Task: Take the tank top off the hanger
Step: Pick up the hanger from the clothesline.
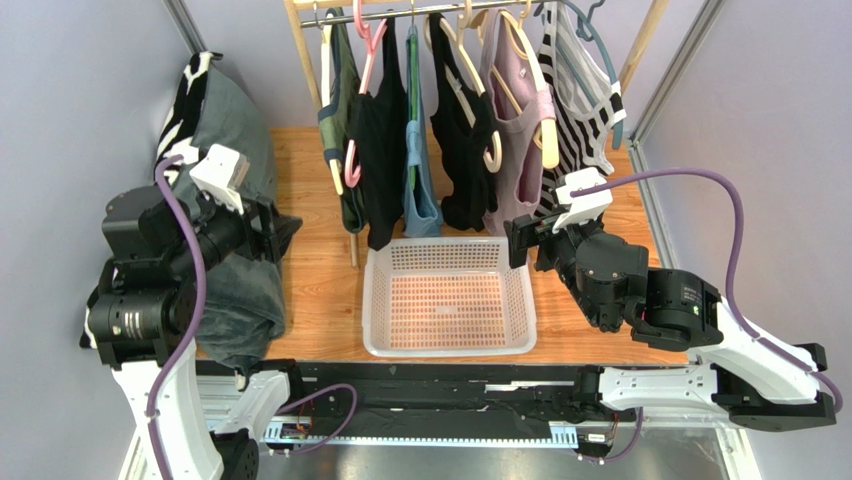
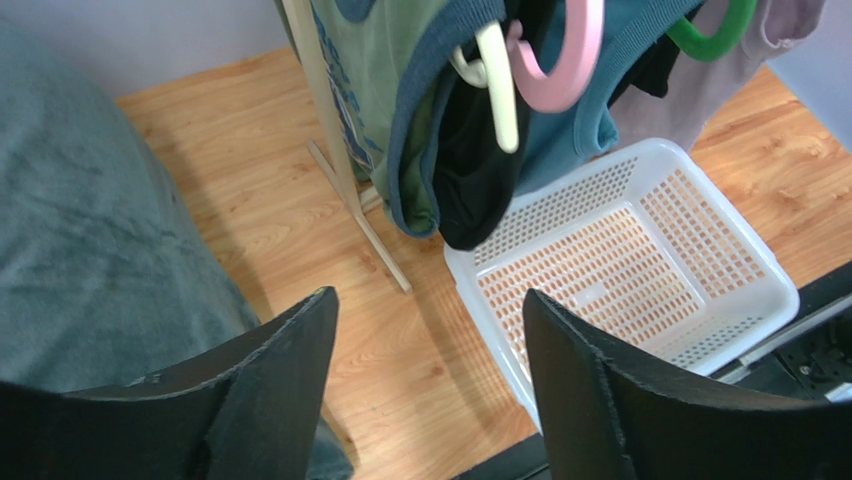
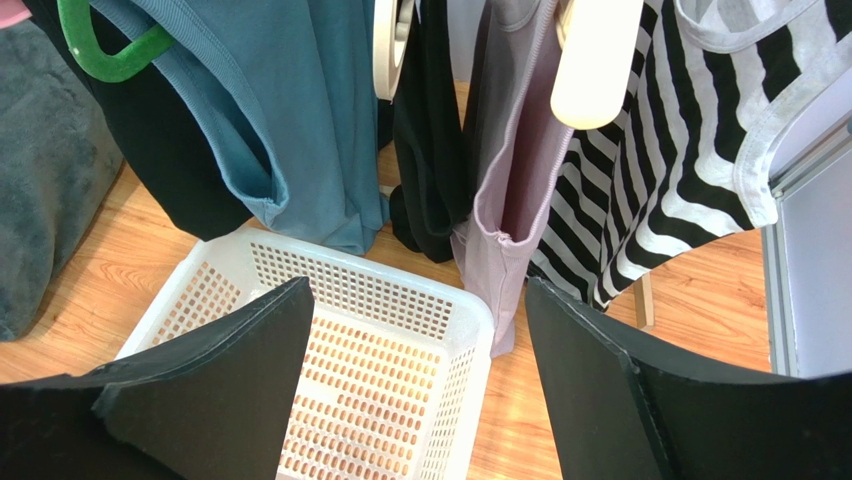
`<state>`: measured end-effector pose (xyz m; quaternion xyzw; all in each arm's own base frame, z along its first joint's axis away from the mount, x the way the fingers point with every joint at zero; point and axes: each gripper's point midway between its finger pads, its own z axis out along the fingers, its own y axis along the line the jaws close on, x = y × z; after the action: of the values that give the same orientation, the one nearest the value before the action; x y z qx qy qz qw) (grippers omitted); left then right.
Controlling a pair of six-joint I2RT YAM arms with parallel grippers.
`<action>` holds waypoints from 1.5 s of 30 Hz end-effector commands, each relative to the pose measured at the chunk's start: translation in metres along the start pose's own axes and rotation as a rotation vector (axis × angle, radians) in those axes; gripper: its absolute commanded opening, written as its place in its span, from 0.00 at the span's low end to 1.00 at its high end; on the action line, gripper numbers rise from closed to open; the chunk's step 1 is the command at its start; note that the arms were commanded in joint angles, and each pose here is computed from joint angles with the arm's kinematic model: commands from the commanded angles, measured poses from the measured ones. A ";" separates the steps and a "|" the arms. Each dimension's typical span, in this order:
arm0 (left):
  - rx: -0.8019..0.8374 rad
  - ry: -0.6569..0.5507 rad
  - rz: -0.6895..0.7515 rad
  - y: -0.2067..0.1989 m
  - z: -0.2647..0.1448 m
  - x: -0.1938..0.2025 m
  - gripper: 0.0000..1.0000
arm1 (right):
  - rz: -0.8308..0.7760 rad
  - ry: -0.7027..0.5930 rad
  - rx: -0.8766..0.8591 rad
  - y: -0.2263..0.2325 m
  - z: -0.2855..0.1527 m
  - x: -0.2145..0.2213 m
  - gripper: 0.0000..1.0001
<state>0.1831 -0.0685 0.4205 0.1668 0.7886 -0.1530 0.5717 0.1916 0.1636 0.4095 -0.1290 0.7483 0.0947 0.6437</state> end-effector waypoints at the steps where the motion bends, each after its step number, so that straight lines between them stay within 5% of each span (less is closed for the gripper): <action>1: 0.039 -0.064 0.040 0.002 0.011 -0.031 0.80 | 0.022 0.000 -0.014 0.009 0.003 0.001 0.84; 8: 0.098 -0.243 0.044 0.005 0.024 -0.123 0.95 | -0.001 0.001 0.008 0.018 0.013 0.004 0.84; 16: -0.020 -0.317 -0.035 0.042 0.066 -0.182 0.98 | 0.030 -0.004 0.008 0.024 0.016 0.003 0.83; 30: -0.093 -0.285 -0.055 0.047 0.139 -0.183 0.98 | 0.090 0.041 -0.004 0.024 0.009 0.022 0.81; 34: -0.111 -0.241 -0.064 0.049 0.155 -0.169 0.87 | 0.112 0.041 -0.009 0.019 0.004 0.023 0.81; 45: -0.076 -0.195 -0.015 0.017 0.172 -0.156 0.77 | 0.143 0.048 -0.018 0.013 -0.002 0.029 0.79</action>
<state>0.3825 -0.1428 0.5034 0.1283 0.7509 -0.1588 0.6281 0.1844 0.1755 0.3808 -0.0961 0.7690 0.1316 0.6181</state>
